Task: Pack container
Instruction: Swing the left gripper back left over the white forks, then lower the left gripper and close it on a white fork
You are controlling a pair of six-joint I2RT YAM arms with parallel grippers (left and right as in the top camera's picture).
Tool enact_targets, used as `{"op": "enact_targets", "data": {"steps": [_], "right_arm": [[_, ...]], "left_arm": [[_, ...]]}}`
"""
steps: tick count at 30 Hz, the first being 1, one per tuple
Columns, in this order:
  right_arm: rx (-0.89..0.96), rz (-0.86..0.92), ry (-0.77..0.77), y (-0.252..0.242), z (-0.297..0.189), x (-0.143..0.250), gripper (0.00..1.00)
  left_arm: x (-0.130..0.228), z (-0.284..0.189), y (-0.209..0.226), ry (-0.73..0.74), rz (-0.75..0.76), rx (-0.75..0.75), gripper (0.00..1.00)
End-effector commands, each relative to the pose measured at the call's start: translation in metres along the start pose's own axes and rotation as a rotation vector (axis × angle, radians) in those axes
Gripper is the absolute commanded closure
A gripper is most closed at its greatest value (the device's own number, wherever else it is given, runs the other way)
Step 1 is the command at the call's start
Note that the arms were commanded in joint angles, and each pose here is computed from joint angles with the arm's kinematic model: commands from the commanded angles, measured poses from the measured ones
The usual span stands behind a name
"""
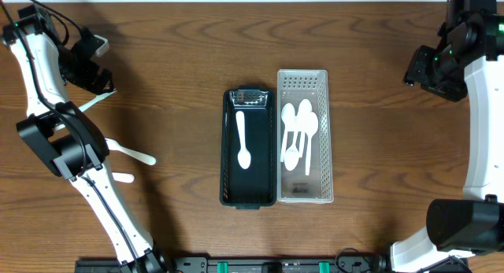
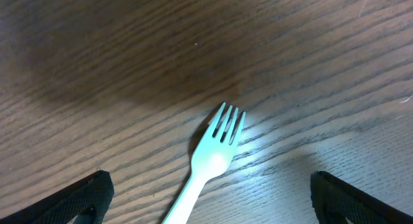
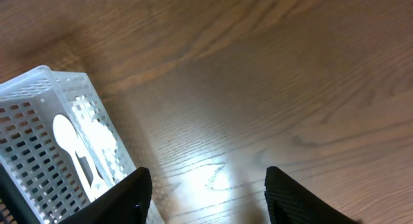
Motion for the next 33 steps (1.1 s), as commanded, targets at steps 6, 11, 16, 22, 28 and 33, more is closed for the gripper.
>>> {"op": "enact_targets", "data": {"steps": [6,11,16,22,28,33], "right_arm": [[-0.019,0.015,0.001,0.001,-0.003,0.002,0.4],[-0.018,0.016,0.002,0.0,-0.003,0.002,0.4],[-0.028,0.015,0.016,0.001,-0.003,0.004,0.4],[-0.052,0.015,0.03,0.003,-0.003,0.006,0.41],[-0.055,0.014,0.034,0.004,-0.003,0.007,0.41],[-0.066,0.014,0.037,0.005,-0.003,0.007,0.41]], "left_arm": [[0.008,0.022,-0.002,0.05,0.071,0.055,0.0],[0.019,0.037,-0.001,0.118,0.104,0.048,0.02],[0.027,0.051,0.007,0.138,0.096,0.018,0.04],[0.025,0.054,0.012,0.115,0.114,-0.006,0.1],[0.018,0.055,0.011,0.097,0.127,-0.024,0.11],[0.014,0.056,0.007,0.097,0.141,-0.028,0.16]]}}
Point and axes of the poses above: each gripper's point midway between its finger pads, its own z axis out along the fingers, its own y axis along the line the jaws close on, x = y × z, the point moved 8 cm from there along -z, back along the fingers, and after that the axes turned 11 degrees about -z, right-handed, at the moved point
